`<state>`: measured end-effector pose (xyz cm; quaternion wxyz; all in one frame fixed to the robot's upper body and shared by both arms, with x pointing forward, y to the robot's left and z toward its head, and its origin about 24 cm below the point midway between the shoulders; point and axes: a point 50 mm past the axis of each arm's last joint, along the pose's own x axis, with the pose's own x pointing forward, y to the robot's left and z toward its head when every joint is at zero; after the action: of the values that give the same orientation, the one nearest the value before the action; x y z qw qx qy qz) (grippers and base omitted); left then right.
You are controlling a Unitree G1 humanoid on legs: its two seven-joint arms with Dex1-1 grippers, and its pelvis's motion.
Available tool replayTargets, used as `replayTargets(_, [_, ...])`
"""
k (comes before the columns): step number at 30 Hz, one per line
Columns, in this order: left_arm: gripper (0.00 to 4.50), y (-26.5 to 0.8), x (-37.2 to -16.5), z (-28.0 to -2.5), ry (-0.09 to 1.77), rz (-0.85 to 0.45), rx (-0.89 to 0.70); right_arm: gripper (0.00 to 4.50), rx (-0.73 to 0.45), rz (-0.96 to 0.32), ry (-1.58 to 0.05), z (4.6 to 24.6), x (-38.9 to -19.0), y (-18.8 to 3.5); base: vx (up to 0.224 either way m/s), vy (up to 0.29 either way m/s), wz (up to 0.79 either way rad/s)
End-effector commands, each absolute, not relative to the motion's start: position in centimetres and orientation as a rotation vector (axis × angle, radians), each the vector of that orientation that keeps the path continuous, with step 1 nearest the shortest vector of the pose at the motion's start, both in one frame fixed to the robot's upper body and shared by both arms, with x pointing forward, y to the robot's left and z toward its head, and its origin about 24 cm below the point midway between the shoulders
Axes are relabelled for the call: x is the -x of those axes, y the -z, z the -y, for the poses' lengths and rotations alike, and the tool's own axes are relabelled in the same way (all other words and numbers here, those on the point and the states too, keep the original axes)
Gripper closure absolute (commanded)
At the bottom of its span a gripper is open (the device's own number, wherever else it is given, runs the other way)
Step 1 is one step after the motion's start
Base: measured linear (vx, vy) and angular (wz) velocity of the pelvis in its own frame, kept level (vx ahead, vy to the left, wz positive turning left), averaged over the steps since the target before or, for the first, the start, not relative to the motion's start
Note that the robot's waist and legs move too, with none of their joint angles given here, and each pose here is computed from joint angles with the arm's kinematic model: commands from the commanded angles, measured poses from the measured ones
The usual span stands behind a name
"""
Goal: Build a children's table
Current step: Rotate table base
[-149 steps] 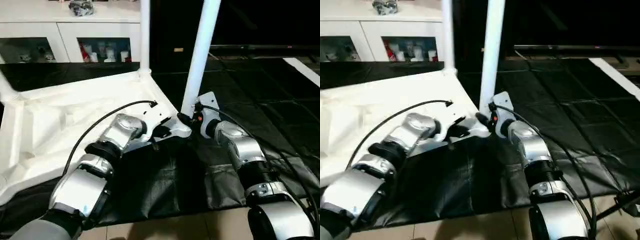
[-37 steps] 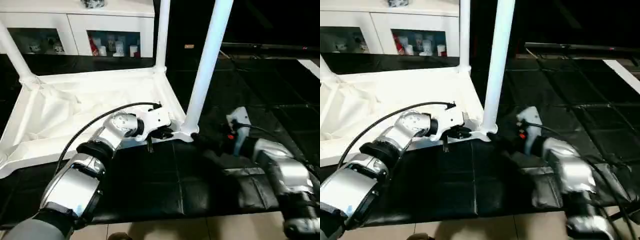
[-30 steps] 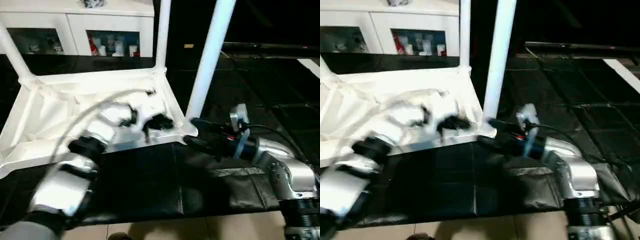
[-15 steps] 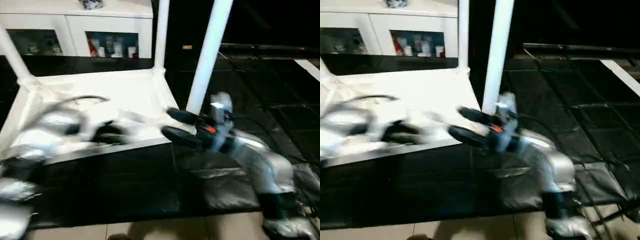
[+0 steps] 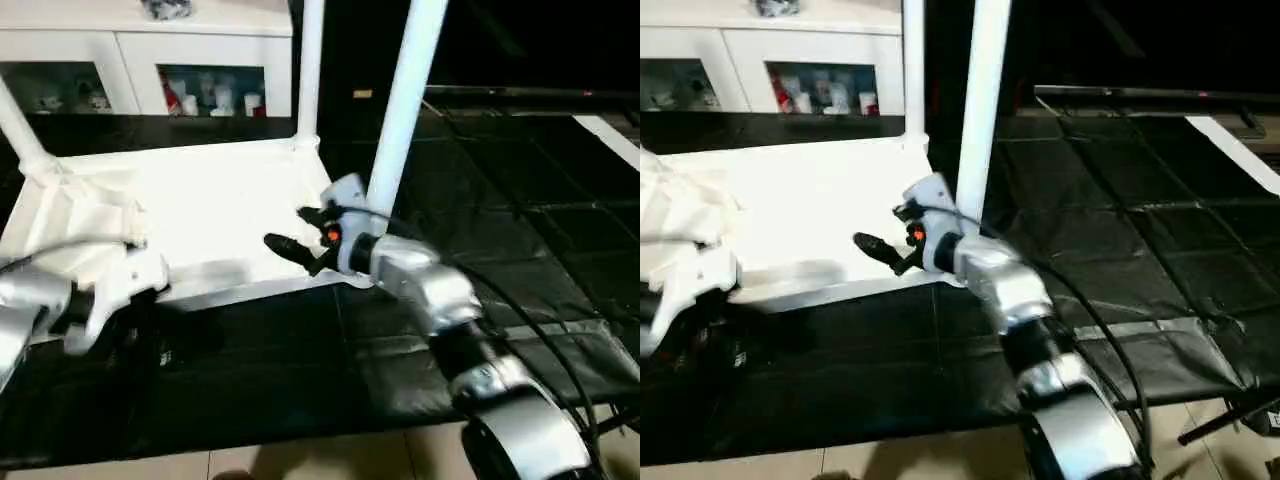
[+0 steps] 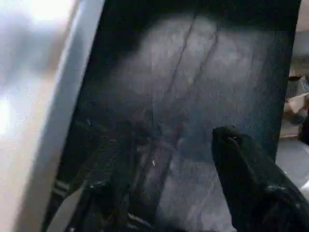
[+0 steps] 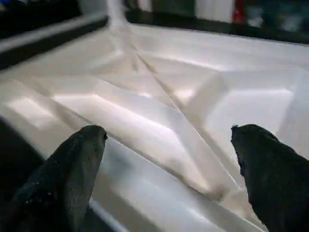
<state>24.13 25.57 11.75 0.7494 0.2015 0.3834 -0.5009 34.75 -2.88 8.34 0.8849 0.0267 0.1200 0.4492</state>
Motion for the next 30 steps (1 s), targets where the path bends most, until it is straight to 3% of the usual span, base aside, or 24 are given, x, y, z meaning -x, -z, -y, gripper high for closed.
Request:
replayTargets(1, [1.42, -11.8, -23.7, -25.5, 1.074, -0.866, -0.469, 0.00, -0.019, -0.264, -0.858, 2.9, -35.5, -7.9, 0.000, 0.000, 0.00])
replayTargets(7, [1.02, -11.1, -23.1, -25.2, 1.045, -0.900, -0.468, 0.00, 0.077, -0.286, -0.705, 3.5, -36.3, -6.5, 0.000, 0.000, 0.00])
replayTargets(12, [0.56, -10.4, -24.7, -26.0, 0.899, -0.877, -0.555, 0.00, 0.159, -0.282, -0.591, 4.7, -36.9, -6.0, 0.000, 0.000, 0.00])
replayTargets(16, [0.44, -10.3, -25.2, -25.8, 0.858, -0.846, -0.592, 0.00, 0.194, -0.291, -0.423, 7.2, -37.8, -5.6, 0.000, 0.000, 0.00])
replayTargets(23, [0.44, -9.7, -26.5, -24.3, 0.828, -0.764, -0.608, 0.00, 0.222, -0.287, -0.335, 10.5, -38.5, -5.8, 0.000, 0.000, 0.00])
replayTargets(28, [0.44, -9.7, -28.1, -22.1, 0.808, -0.618, -0.565, 0.00, 0.258, -0.285, -0.246, 15.5, -38.8, -6.2, 0.000, 0.000, 0.00])
replayTargets(30, [0.44, -9.6, -28.4, -21.3, 0.808, -0.582, -0.546, 0.00, 0.268, -0.276, -0.239, 16.6, -38.9, -6.5, 0.000, 0.000, 0.00])
